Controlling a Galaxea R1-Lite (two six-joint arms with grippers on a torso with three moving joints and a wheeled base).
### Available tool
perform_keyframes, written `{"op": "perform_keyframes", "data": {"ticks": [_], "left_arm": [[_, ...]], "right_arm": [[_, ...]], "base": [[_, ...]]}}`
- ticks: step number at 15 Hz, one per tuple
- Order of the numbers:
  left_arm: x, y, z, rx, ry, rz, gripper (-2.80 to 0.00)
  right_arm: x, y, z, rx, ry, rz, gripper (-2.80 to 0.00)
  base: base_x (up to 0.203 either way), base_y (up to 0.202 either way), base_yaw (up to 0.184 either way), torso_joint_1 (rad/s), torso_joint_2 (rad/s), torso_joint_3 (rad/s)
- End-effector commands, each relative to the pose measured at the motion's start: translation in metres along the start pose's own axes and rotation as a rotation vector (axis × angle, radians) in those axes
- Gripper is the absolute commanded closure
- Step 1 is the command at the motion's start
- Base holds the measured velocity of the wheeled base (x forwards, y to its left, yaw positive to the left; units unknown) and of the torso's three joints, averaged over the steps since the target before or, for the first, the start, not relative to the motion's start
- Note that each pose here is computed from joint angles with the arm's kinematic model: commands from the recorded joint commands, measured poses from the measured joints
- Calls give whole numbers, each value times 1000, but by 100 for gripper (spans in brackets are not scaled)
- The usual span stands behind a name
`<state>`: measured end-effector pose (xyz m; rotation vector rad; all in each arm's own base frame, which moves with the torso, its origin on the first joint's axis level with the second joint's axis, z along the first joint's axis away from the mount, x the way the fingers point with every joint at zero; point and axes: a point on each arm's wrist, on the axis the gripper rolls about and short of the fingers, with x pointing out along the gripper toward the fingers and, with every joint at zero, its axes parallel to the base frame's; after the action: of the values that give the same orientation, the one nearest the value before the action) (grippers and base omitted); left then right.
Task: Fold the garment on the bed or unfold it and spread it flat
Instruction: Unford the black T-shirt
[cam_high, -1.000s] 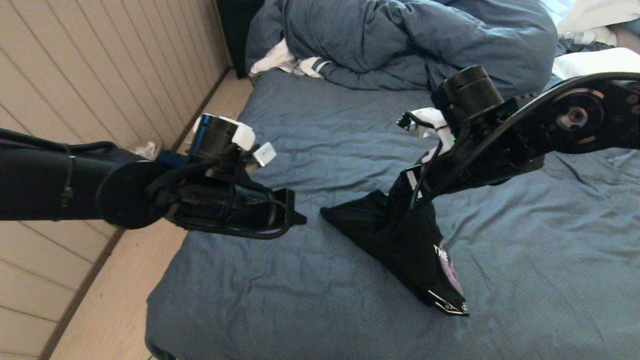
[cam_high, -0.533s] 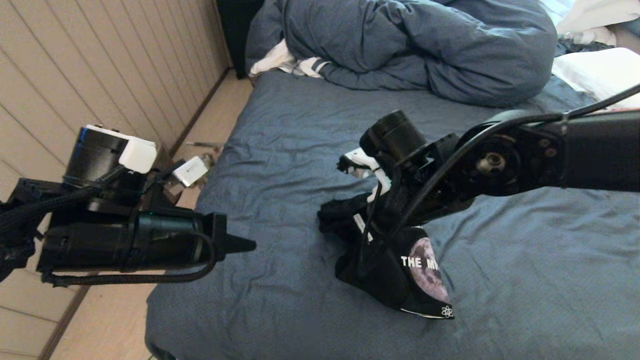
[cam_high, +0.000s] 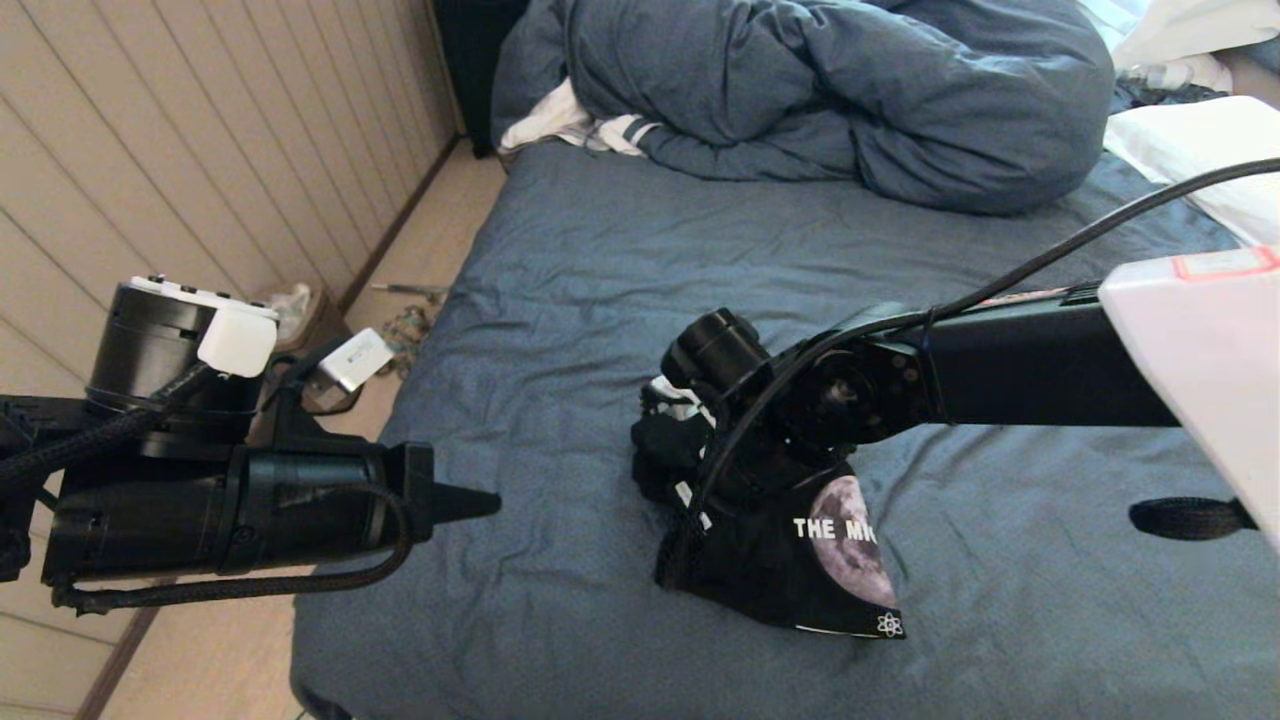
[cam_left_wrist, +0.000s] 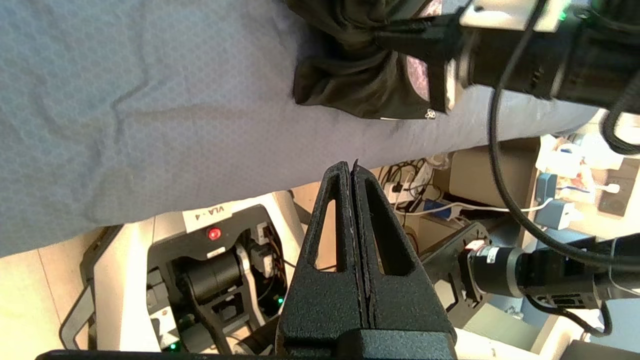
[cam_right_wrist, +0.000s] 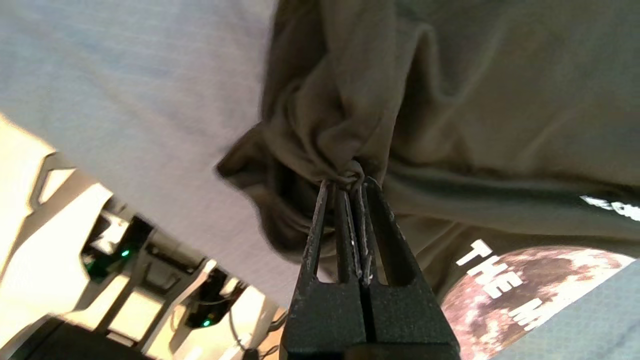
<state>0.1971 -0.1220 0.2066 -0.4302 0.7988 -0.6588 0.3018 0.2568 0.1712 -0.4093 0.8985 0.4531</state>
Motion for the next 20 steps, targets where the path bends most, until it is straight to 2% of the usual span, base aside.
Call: {"op": "perform_keyframes", "data": {"ticks": [1, 5, 8, 11, 12, 17, 20], "left_arm": [[1, 1, -1, -5, 4, 0, 0], [0, 1, -2, -6, 6, 1, 0], [0, 1, -2, -4, 1, 0, 0], [-1, 1, -2, -5, -1, -1, 0], [-1, 1, -3, -5, 0, -1, 0], [-1, 1, -3, -2, -4, -3, 0], [-2, 2, -4, -3, -4, -3, 0]], "right_arm": [[7, 3, 1, -5, 6, -15, 0], [-9, 1, 11, 8, -61, -26, 0], [-36, 5, 12, -1, -115, -13, 0], [-36, 7, 11, -12, -110, -15, 0], [-31, 7, 8, -18, -93, -33, -280], [-30, 9, 6, -26, -82, -41, -280], [-32, 28, -17, -77, -21, -15, -280]], "base": [[0, 0, 0, 0, 0, 0], [0, 0, 0, 0, 0, 0], [0, 0, 0, 0, 0, 0], [0, 0, 0, 0, 0, 0], [0, 0, 0, 0, 0, 0], [0, 0, 0, 0, 0, 0], [0, 0, 0, 0, 0, 0]]}}
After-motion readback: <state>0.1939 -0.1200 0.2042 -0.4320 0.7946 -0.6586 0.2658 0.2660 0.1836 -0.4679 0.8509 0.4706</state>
